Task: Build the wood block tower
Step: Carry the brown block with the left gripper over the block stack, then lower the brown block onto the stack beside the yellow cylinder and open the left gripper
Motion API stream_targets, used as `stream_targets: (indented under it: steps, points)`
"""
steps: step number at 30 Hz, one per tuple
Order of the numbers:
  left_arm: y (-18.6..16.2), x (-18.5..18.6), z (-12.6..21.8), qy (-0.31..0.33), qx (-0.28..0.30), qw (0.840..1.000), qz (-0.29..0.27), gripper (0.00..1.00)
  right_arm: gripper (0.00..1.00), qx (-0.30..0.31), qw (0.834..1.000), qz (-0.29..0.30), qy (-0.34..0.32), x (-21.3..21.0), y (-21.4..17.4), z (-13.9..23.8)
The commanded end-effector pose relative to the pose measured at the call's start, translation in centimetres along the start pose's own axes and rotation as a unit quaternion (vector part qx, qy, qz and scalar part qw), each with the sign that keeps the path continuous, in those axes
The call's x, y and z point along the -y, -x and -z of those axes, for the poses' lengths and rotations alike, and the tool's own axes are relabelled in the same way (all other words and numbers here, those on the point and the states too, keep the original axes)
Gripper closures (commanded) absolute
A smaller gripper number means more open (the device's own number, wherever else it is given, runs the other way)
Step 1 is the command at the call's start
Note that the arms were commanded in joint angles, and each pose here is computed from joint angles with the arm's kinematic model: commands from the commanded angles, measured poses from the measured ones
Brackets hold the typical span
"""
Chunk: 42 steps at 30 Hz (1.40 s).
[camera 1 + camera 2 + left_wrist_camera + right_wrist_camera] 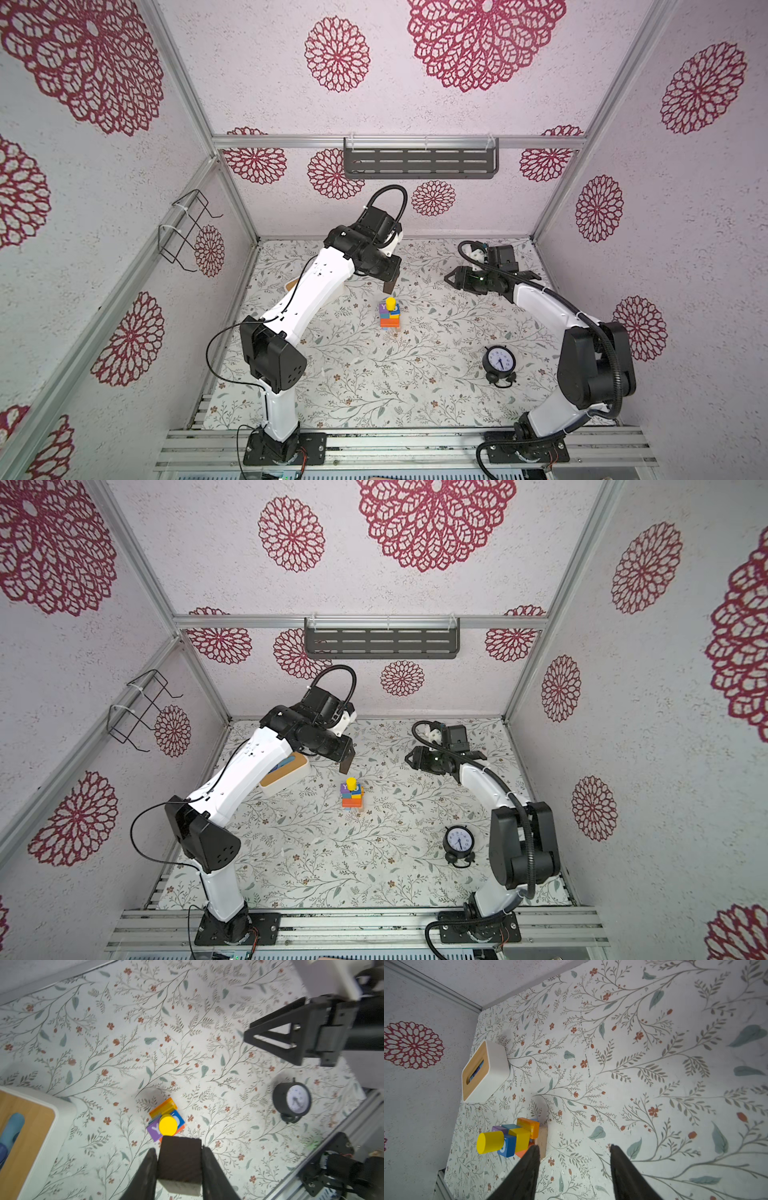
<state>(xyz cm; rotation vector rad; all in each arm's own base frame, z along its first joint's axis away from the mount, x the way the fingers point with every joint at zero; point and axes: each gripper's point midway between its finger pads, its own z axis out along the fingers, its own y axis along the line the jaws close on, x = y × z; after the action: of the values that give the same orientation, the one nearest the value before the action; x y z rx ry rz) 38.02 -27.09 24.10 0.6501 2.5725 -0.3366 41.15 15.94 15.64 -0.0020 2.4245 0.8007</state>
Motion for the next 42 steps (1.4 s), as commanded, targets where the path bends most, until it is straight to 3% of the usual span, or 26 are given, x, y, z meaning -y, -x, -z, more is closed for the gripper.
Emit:
stream_targets:
  steps: [1, 15, 42]
  points:
    - [-1.7, -1.0, -1.1, 0.056, -0.043, 0.997, -0.017, 0.78, 0.43, 0.031, 0.999, 0.021, -0.003, -0.3, 0.4, 1.3]
    - [-2.8, -0.2, -5.3, 0.069, -0.111, 0.991, 0.0, 0.79, 0.44, 0.019, 0.999, 0.038, -0.023, 0.9, -2.6, 2.3]
    - [-3.5, -0.3, -7.5, 0.097, -0.152, 0.983, 0.036, 0.79, 0.44, 0.029, 0.997, 0.049, -0.047, 1.8, -2.8, 2.7]
